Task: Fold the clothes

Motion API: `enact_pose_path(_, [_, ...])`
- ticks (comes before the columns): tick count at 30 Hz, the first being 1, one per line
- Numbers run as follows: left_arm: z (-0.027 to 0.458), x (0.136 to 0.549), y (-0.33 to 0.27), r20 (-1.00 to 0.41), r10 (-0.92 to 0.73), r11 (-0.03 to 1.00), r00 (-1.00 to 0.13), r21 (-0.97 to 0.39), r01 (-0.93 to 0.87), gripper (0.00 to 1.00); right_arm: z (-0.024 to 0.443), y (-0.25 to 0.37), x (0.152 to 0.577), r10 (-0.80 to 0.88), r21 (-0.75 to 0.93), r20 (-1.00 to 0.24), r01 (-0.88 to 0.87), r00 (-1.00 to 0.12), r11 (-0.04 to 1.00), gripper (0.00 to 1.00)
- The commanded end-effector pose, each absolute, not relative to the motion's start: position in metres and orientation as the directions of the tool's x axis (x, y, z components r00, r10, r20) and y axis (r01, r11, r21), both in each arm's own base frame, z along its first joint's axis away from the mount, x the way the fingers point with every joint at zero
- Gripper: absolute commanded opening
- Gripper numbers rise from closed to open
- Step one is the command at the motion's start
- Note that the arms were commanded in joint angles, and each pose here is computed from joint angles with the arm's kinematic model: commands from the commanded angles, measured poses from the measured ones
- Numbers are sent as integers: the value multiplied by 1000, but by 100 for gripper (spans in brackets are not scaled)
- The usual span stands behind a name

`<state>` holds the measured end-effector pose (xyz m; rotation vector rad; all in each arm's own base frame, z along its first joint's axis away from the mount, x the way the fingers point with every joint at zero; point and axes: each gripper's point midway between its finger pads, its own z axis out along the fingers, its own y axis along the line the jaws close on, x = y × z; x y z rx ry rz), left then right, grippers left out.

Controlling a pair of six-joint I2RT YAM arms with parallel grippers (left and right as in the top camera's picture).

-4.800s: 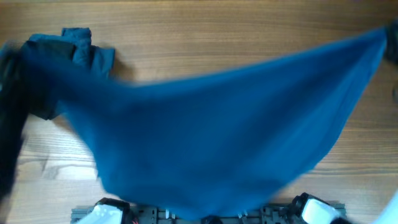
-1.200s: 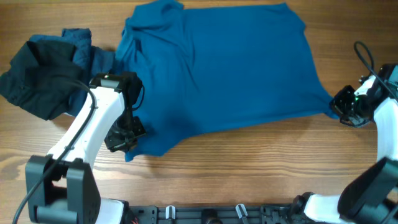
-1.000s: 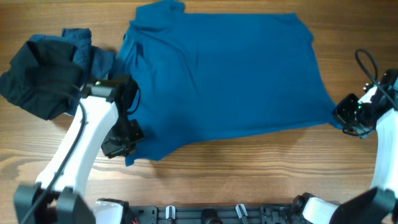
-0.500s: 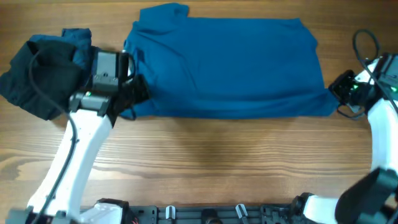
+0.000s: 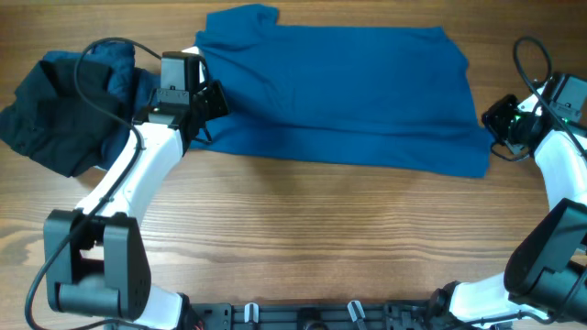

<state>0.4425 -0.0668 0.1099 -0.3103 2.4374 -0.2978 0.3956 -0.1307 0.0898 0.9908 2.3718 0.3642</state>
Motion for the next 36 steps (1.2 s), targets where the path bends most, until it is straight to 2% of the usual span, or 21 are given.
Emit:
enact_pose_path(1, [114, 446, -53, -596, -307, 946, -742, -277, -169, 100, 91, -127, 403, 658, 428, -408, 504, -633, 750, 57])
enact_pose_path(2, [115, 443, -49, -587, -314, 944, -746, -275, -182, 100, 89, -125, 400, 641, 423, -404, 489, -652, 763, 65])
enact_pose_path(3, [114, 439, -45, -574, -321, 942, -753, -272, -195, 100, 86, -123, 396, 645, 420, -383, 498, -661, 759, 68])
enact_pose_path(8, [99, 401, -49, -412, -350, 922, -841, -312, -231, 100, 70, -98, 361, 666, 427, -197, 548, -720, 719, 71])
enact_pose_path(12, [74, 359, -46, -234, -377, 915, -896, -246, -321, 100, 56, -99, 328, 679, 321, -99, 623, -727, 714, 76])
enact_pose_path(15, [51, 349, -32, -192, -434, 898, -880, -163, -408, 100, 46, -97, 322, 674, 309, -93, 622, -733, 719, 78])
enact_pose_path(22, [-5, 363, -25, -182, -446, 895, -876, -107, -433, 99, 26, -91, 325, 699, 366, -109, 625, -706, 689, 80])
enact_pose_path(24, [-14, 364, -22, -177, -452, 892, -874, -93, -442, 92, 26, -86, 332, 695, 410, -122, 601, -709, 686, 80])
enact_pose_path(25, [-14, 365, -21, -180, -454, 891, -872, -95, -444, 85, 26, -86, 333, 694, 413, -127, 599, -708, 686, 81])
enact_pose_path(27, [-14, 366, -21, -185, -466, 885, -865, -101, -455, 64, 26, -87, 334, 694, 414, -133, 596, -708, 688, 80])
enact_pose_path(30, [-14, 366, -21, -183, -467, 884, -865, -102, -456, 41, 15, -95, 325, 734, 352, -105, 665, -671, 658, 80])
enact_pose_path(33, [-14, 365, -21, -179, -467, 884, -866, -100, -457, 36, 4, -100, 314, 775, 292, -66, 731, -628, 617, 80])
enact_pose_path(34, [-14, 364, -22, -175, -467, 884, -867, -101, -456, 34, 3, -105, 316, 775, 278, -84, 732, -626, 622, 76])
enact_pose_path(35, [-14, 363, -22, -171, -467, 884, -868, -98, -457, 33, 1, -111, 318, 777, 262, -110, 736, -620, 624, 64])
enact_pose_path(36, [-14, 362, -22, -167, -466, 885, -869, -96, -456, 31, 0, -116, 316, 781, 243, -121, 745, -613, 622, 30])
